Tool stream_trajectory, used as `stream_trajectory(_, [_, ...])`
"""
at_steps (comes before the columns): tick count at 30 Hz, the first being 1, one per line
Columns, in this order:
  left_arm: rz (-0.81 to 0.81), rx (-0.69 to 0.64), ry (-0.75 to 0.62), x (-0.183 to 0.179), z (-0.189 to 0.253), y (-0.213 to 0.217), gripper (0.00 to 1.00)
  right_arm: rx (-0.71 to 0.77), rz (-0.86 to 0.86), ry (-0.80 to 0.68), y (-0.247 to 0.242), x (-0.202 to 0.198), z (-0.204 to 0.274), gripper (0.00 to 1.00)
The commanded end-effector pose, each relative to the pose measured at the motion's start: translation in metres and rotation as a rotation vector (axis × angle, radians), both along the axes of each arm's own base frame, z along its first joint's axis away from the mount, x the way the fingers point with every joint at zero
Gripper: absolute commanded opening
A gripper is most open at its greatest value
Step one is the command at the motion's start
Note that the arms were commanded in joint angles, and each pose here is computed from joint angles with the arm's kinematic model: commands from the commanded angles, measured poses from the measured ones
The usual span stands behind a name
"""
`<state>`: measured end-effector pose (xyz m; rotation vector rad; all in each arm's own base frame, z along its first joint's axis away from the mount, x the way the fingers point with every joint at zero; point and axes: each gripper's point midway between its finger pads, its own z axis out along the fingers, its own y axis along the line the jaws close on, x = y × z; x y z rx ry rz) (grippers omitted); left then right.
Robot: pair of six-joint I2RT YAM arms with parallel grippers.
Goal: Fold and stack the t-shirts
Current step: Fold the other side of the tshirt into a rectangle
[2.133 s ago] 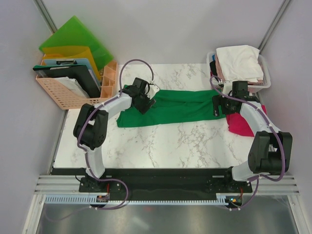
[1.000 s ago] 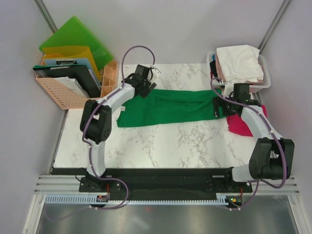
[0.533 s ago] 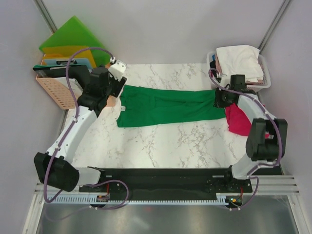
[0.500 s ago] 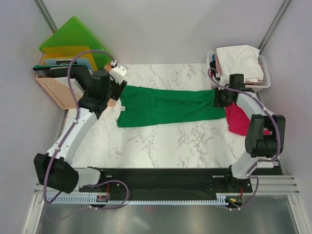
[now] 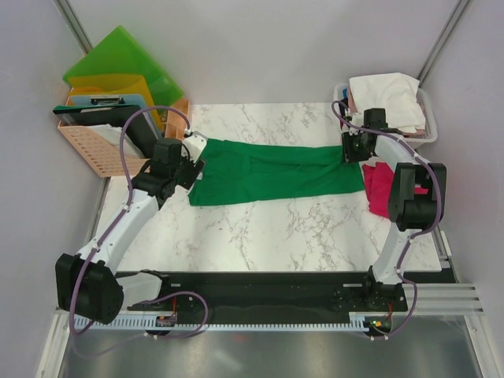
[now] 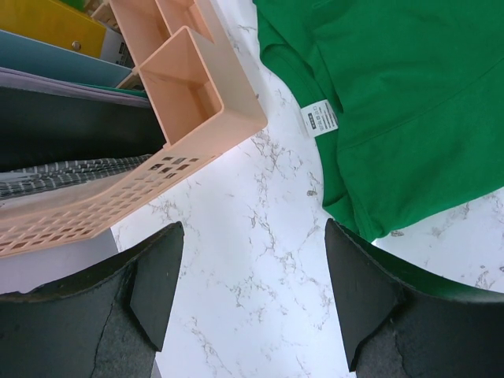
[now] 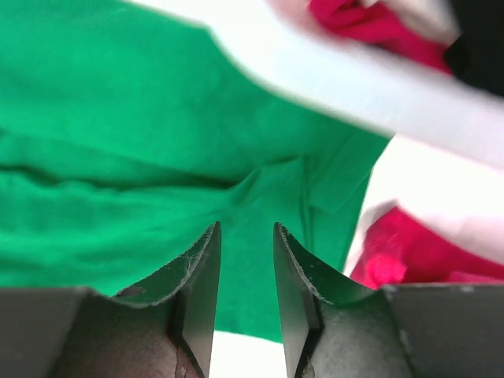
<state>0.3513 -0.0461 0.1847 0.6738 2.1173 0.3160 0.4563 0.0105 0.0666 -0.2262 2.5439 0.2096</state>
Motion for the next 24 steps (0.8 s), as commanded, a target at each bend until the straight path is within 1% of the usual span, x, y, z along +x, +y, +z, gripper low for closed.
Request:
stream_trajectory(1, [0.012, -0.048, -0.070, 0.009, 0.023, -0.004, 0.79, -0.040, -0.024, -0.040, -0.008, 0.022, 0.006, 0.41])
stream_trajectory(11, [0.008, -0.048, -0.052, 0.007, 0.017, -0.005, 0.79, -0.120, -0.057, -0.011, -0.026, 0.040, -0.018, 0.40])
stream_trajectory(13, [0.004, -0.048, -0.051, 0.006, 0.017, -0.005, 0.79, -0.123, -0.058, 0.001, -0.026, 0.040, -0.024, 0.38])
stream_trajectory(16, [0.005, -0.048, -0.047, 0.005, 0.015, -0.005, 0.79, -0.112, -0.058, 0.011, -0.024, 0.040, -0.029, 0.25])
stream_trajectory(17, [0.006, -0.047, -0.041, 0.005, 0.012, -0.005, 0.79, -0.109, -0.059, 0.014, -0.024, 0.039, -0.030, 0.11])
stream_trajectory(18, [0.003, -0.051, -0.040, 0.005, 0.012, -0.006, 0.79, -0.108, -0.063, 0.012, -0.024, 0.039, -0.031, 0.01])
stream_trajectory(24, [-0.005, -0.051, -0.025, 0.005, 0.007, -0.008, 0.79, -0.133, -0.068, 0.002, -0.028, 0.033, -0.024, 0.00])
